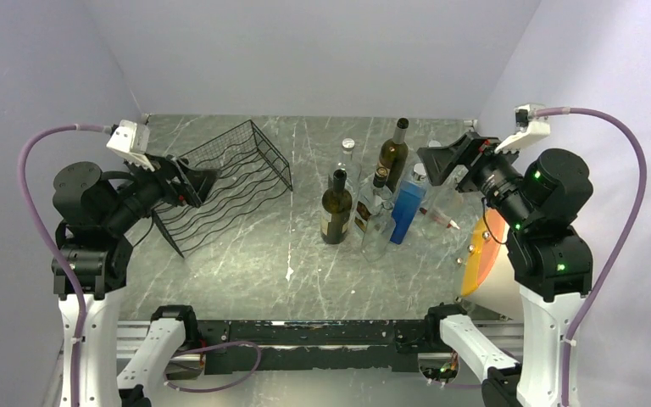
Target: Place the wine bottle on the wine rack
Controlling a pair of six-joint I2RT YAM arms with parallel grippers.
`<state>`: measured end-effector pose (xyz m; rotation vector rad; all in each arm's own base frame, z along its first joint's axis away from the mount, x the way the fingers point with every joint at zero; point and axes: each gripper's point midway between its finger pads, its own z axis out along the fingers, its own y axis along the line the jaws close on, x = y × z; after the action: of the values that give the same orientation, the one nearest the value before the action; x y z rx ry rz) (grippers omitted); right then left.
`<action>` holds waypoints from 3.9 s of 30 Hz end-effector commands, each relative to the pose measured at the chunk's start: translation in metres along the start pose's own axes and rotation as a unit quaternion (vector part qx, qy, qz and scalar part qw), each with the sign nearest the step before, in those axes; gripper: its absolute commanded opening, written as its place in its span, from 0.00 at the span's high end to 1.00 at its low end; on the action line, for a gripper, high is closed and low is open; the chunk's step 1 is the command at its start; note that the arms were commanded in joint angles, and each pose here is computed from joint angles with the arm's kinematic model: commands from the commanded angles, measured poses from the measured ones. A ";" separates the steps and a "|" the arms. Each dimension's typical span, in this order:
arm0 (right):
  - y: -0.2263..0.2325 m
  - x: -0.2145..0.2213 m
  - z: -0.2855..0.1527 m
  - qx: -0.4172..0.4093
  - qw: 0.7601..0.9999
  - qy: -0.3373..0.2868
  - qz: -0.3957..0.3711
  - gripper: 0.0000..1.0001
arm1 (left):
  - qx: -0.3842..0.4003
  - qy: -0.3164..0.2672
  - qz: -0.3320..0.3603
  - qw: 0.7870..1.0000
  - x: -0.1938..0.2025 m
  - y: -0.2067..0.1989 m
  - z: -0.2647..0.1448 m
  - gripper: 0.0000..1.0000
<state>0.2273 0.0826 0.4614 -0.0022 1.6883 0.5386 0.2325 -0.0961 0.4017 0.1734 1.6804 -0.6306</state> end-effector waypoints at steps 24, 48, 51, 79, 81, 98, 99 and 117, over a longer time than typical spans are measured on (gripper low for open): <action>0.063 0.079 0.103 -0.106 0.984 0.119 -0.079 0.21 | 0.090 -0.030 0.019 0.995 -0.001 -0.020 0.008 0.06; 0.075 0.215 0.146 -0.064 0.956 0.235 -0.164 0.44 | 0.142 -0.036 0.024 0.989 0.021 -0.013 0.033 0.07; 0.077 0.220 0.148 -0.071 0.954 0.238 -0.169 0.59 | 0.153 -0.036 0.025 0.987 0.026 -0.015 0.033 0.07; 0.145 0.146 0.117 -0.210 0.970 0.114 -0.046 1.00 | 0.318 0.081 0.041 0.944 0.199 -0.075 0.115 0.00; 0.150 0.140 0.116 -0.218 0.969 0.111 -0.036 1.00 | 0.337 0.070 0.051 0.938 0.204 -0.082 0.112 0.00; 0.196 0.121 0.088 -0.345 0.931 0.115 -0.014 1.00 | 0.397 0.030 0.129 0.908 0.221 -0.105 0.094 0.10; 0.196 0.122 0.087 -0.346 0.931 0.118 -0.017 1.00 | 0.398 0.027 0.135 0.907 0.219 -0.105 0.093 0.15; 0.152 0.105 0.062 -0.245 0.958 0.138 -0.048 0.23 | 0.412 -0.020 0.431 0.802 0.147 -0.112 0.116 0.93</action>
<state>0.2270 0.2847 0.3950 -0.5512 1.7702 0.9334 0.2405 -0.2784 0.2435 1.2583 1.2924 -0.8241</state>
